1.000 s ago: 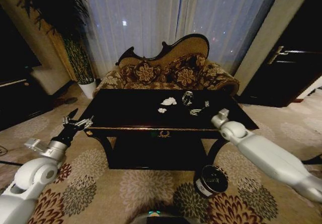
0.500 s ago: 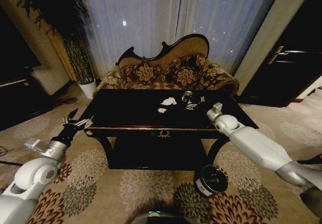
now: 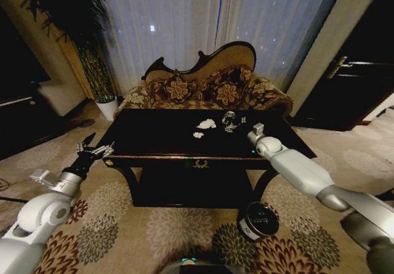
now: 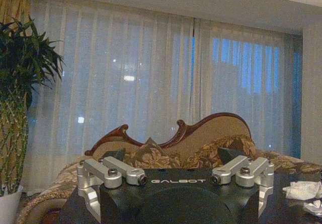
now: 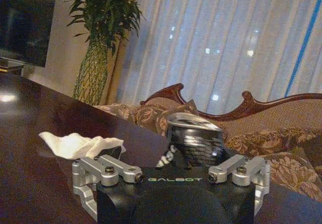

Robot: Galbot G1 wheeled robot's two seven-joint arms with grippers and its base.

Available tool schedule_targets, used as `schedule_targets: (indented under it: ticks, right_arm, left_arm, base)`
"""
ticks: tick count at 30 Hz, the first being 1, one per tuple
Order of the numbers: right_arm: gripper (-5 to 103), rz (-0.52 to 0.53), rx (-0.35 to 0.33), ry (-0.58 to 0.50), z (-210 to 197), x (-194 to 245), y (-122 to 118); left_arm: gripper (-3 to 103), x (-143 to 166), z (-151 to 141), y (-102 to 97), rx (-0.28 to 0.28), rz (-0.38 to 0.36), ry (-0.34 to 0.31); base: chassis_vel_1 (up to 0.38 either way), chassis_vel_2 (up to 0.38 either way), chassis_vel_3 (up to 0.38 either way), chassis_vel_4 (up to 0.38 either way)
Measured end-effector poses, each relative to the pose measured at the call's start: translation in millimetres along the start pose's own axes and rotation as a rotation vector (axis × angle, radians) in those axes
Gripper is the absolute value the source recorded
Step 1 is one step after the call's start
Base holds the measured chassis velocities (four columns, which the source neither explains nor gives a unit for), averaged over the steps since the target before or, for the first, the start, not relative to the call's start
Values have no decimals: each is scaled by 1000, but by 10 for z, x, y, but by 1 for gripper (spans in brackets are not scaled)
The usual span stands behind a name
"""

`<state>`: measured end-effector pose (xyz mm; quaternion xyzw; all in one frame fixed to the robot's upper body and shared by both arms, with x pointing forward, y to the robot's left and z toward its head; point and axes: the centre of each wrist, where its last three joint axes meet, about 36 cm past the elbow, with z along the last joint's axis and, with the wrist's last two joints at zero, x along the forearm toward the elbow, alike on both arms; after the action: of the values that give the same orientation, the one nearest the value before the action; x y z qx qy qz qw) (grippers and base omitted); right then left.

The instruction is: Move to the front of the table and place the trash on the table into the trash bin.

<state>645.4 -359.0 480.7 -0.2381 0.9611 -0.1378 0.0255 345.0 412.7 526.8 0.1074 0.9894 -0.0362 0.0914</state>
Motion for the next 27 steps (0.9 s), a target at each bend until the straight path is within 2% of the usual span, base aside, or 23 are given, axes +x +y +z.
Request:
schedule_targets:
  ticks: [2,5,6,7,8,10,11,13,16,19,22,25,27]
  right_arm:
    - [102,-4,5,-2,-11,-11,10]
    - [89,-6,10,-6,-29,-6,7]
    - [89,-6,10,-6,-29,-6,7]
    - [83,-4,12,-7,-33,1,2]
    - [83,-3,13,-7,-35,10,-7]
    - [73,-3,16,-7,-36,20,-13]
    - [73,-3,16,-7,-36,20,-13]
    - [61,-4,17,-9,-36,30,-7]
    - [56,-5,17,-11,-41,34,3]
    - [40,-8,17,-17,-58,45,23]
    - [34,-9,17,-22,-75,54,32]
    - [18,-8,16,-29,-106,93,49]
    - [18,-7,16,-31,-118,118,48]
  left_arm:
    - [100,0,0,0,0,0,0]
    - [100,0,0,0,0,0,0]
    - [100,0,0,0,0,0,0]
    - [100,0,0,0,0,0,0]
    - [100,0,0,0,0,0,0]
    - [100,0,0,0,0,0,0]
    - [100,0,0,0,0,0,0]
    - [100,0,0,0,0,0,0]
    - [100,0,0,0,0,0,0]
    - [100,0,0,0,0,0,0]
    - [100,0,0,0,0,0,0]
    - [100,0,0,0,0,0,0]
    - [100,0,0,0,0,0,0]
  base:
    - [0,0,0,0]
    - [0,0,0,0]
    - [0,0,0,0]
    - [0,0,0,0]
    - [0,0,0,0]
    - [0,0,0,0]
    - [0,0,0,0]
    - [0,0,0,0]
    - [0,0,0,0]
    - [0,0,0,0]
    - [0,0,0,0]
    - [0,0,0,0]
    - [0,0,0,0]
